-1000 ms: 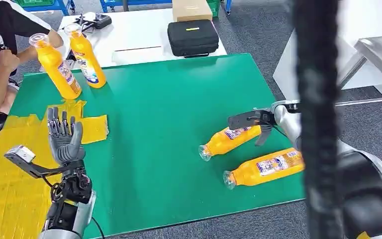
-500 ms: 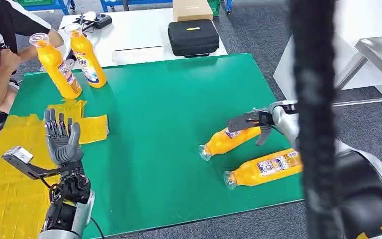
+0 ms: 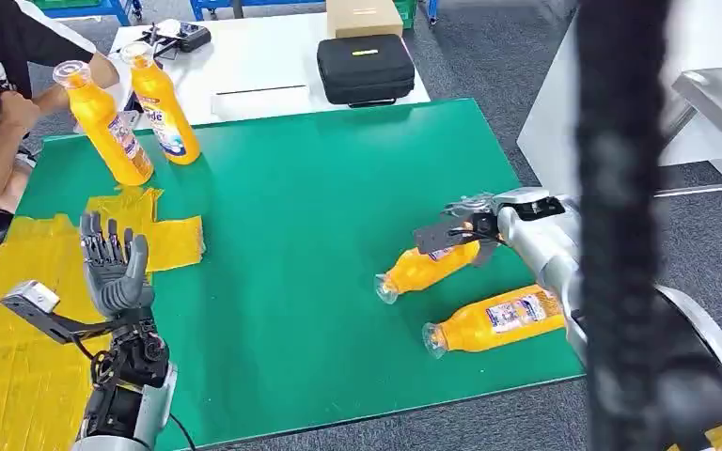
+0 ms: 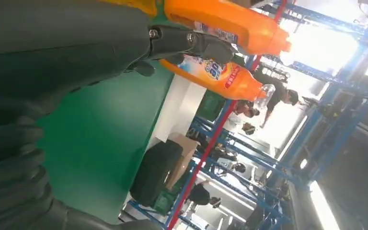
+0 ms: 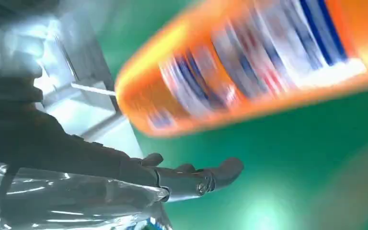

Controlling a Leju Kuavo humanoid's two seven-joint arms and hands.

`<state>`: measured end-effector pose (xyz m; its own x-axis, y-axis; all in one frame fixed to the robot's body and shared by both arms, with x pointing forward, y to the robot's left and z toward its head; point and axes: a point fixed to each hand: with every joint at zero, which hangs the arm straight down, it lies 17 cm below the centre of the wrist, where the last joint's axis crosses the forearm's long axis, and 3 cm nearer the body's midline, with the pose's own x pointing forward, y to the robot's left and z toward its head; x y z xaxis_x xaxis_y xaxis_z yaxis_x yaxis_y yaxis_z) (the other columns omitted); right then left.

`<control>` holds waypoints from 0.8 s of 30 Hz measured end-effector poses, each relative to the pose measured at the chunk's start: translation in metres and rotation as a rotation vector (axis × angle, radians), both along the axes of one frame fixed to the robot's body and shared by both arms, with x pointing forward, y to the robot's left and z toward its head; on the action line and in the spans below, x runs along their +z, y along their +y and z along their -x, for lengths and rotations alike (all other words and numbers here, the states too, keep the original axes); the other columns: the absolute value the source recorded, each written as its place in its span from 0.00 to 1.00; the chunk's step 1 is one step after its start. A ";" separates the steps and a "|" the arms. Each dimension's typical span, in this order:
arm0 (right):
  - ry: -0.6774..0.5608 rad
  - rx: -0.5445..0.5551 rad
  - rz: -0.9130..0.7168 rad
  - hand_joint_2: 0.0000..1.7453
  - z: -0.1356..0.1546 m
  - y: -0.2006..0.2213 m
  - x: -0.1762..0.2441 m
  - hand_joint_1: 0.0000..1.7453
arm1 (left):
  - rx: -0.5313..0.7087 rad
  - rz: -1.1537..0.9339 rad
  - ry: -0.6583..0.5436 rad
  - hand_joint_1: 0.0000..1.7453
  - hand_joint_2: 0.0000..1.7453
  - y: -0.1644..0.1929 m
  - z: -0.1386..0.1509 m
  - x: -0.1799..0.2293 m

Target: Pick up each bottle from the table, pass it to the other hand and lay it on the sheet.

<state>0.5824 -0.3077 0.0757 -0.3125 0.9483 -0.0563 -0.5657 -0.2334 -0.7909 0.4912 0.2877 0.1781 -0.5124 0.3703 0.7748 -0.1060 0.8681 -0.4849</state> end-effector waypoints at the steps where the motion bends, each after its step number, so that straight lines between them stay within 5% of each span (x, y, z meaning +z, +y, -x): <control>1: -0.010 0.007 -0.001 1.00 -0.002 0.003 0.002 0.00 | 0.003 0.001 0.003 0.00 1.00 0.001 0.001 -0.002; 10: -0.072 0.026 0.026 1.00 -0.010 0.011 0.014 0.00 | 0.014 0.006 0.020 0.00 1.00 0.006 0.002 -0.009; 24: 0.057 -0.016 0.049 1.00 0.014 -0.010 -0.018 0.00 | 0.016 0.021 0.046 0.00 1.00 0.005 -0.002 -0.017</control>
